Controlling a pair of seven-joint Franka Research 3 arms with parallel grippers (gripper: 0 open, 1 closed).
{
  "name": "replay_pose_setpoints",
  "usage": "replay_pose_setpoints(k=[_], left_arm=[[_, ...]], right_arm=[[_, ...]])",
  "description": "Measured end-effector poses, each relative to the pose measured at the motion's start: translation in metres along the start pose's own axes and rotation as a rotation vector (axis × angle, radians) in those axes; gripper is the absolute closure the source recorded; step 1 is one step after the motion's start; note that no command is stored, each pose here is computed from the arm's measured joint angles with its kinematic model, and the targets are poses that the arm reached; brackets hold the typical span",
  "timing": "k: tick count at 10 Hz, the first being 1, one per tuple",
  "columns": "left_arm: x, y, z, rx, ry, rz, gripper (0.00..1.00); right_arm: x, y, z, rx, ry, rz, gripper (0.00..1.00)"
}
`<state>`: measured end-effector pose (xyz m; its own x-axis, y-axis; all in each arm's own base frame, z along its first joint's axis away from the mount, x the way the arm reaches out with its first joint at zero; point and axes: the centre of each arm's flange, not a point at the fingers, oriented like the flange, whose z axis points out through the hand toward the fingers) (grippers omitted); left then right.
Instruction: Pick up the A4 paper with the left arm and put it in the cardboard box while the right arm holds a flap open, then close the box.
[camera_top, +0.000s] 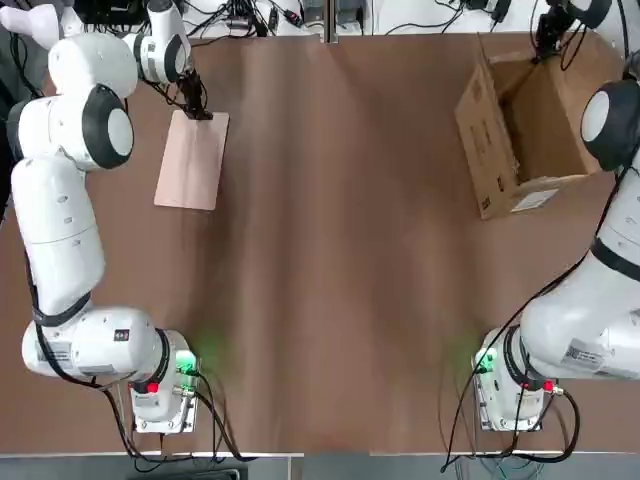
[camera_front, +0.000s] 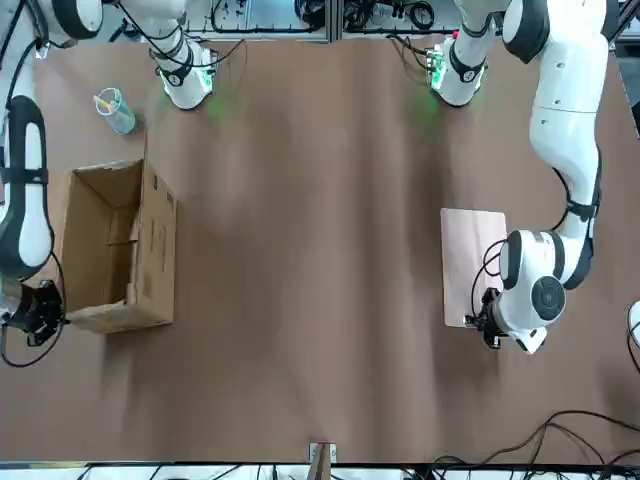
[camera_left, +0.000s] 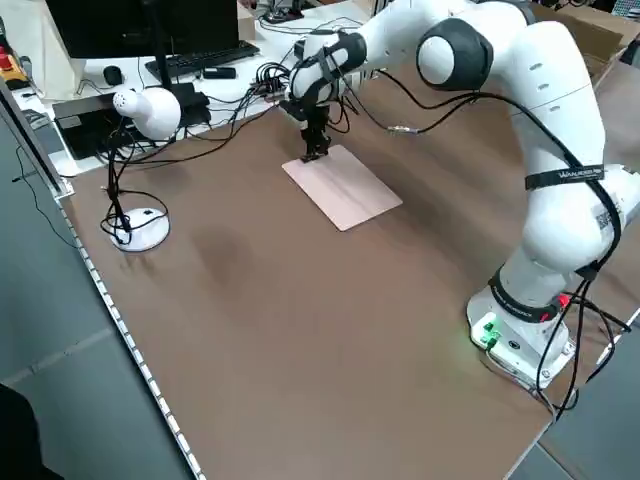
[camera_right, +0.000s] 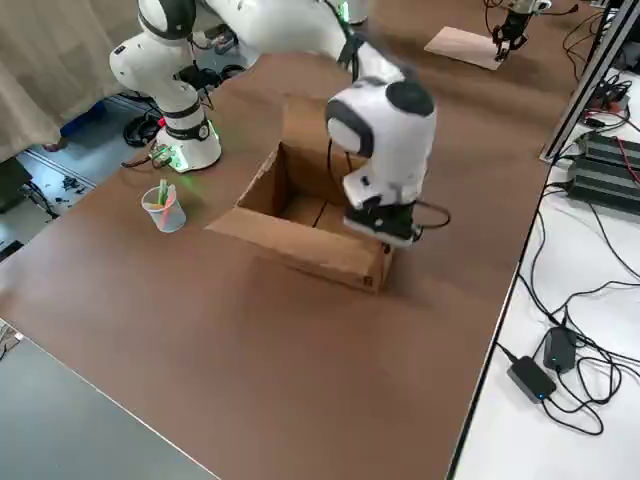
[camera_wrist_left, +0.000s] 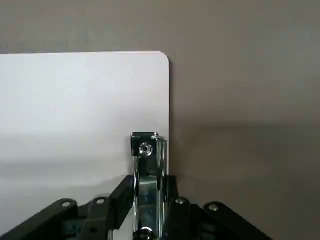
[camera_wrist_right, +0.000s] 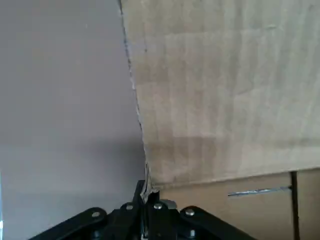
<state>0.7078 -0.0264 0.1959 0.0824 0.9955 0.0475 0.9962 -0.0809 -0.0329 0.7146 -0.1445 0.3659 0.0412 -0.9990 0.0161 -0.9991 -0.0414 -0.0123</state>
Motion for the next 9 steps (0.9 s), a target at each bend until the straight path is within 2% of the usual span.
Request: replay_pose_setpoints(k=[5, 7, 9], left_arm=[[0.017, -0.003, -0.133, -0.041, 0.005, 0.117, 0.68], [0.018, -0.008, -0.189, -0.07, -0.006, 0.218, 0.68], [0.017, -0.015, -0.227, -0.104, -0.007, 0.316, 0.68]], right_arm=[[-0.173, -0.01, -0.058, 0.014, -0.015, 0.1, 0.96], [-0.25, -0.005, -0.074, 0.027, -0.021, 0.137, 0.96], [-0.304, 0.001, -0.086, 0.043, -0.031, 0.162, 0.96]])
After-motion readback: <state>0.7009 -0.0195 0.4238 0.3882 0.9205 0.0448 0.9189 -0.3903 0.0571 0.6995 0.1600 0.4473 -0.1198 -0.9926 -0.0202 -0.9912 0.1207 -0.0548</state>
